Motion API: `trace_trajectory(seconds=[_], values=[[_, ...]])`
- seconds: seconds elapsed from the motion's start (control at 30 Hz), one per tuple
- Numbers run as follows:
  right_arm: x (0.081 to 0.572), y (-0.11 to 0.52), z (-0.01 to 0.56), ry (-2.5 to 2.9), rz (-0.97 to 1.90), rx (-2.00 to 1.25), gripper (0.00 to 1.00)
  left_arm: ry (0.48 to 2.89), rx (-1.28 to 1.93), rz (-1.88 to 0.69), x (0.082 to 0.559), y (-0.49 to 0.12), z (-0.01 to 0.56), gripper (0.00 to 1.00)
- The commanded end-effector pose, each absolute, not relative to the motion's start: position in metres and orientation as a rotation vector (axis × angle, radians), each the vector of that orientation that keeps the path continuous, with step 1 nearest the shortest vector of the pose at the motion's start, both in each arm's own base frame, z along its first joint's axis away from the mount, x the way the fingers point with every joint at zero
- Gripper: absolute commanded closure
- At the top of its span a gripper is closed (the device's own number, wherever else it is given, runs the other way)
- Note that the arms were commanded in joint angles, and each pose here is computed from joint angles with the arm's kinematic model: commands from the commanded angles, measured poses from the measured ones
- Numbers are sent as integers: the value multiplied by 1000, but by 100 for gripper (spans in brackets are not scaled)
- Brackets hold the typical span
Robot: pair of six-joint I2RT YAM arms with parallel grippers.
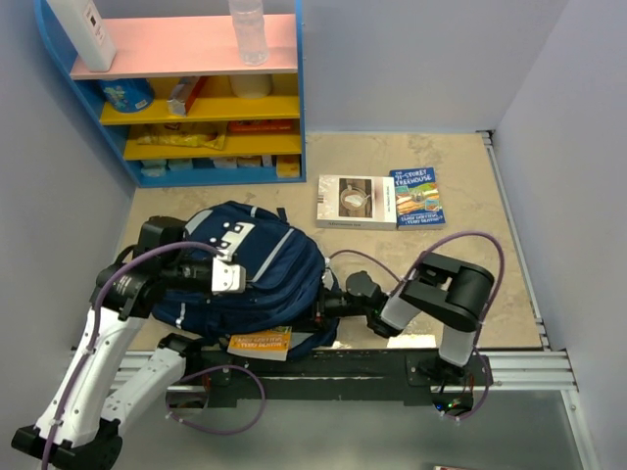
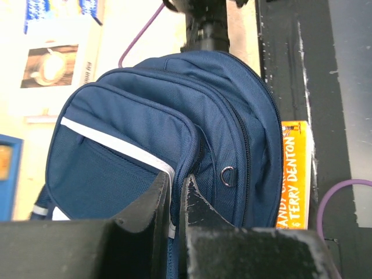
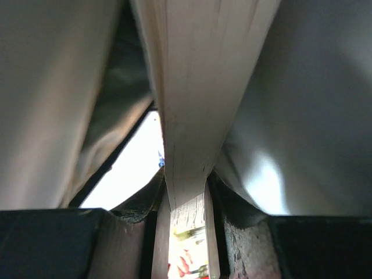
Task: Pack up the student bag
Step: Place the book in the student bag.
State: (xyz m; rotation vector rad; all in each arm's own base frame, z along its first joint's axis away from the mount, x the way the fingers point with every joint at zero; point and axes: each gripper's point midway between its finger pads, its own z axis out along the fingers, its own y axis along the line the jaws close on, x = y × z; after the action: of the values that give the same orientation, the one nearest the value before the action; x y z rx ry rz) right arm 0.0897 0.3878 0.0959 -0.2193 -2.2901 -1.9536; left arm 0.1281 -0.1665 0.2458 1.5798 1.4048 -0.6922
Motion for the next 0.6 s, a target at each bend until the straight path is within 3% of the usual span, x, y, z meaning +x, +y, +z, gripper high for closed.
trace_trajectory(seconds=[0.0,0.27,0.57], values=[[111,386,211,-2109,-2575,79,100,1095,1549,-620,124,-179,309,100],[146,396,227,-2580,-2512,425,100,1080,1514,-583,119,-176,306,100],[199,378,221,-2786,-2558,250,100,1048,1543,-619,107,-177,307,100]])
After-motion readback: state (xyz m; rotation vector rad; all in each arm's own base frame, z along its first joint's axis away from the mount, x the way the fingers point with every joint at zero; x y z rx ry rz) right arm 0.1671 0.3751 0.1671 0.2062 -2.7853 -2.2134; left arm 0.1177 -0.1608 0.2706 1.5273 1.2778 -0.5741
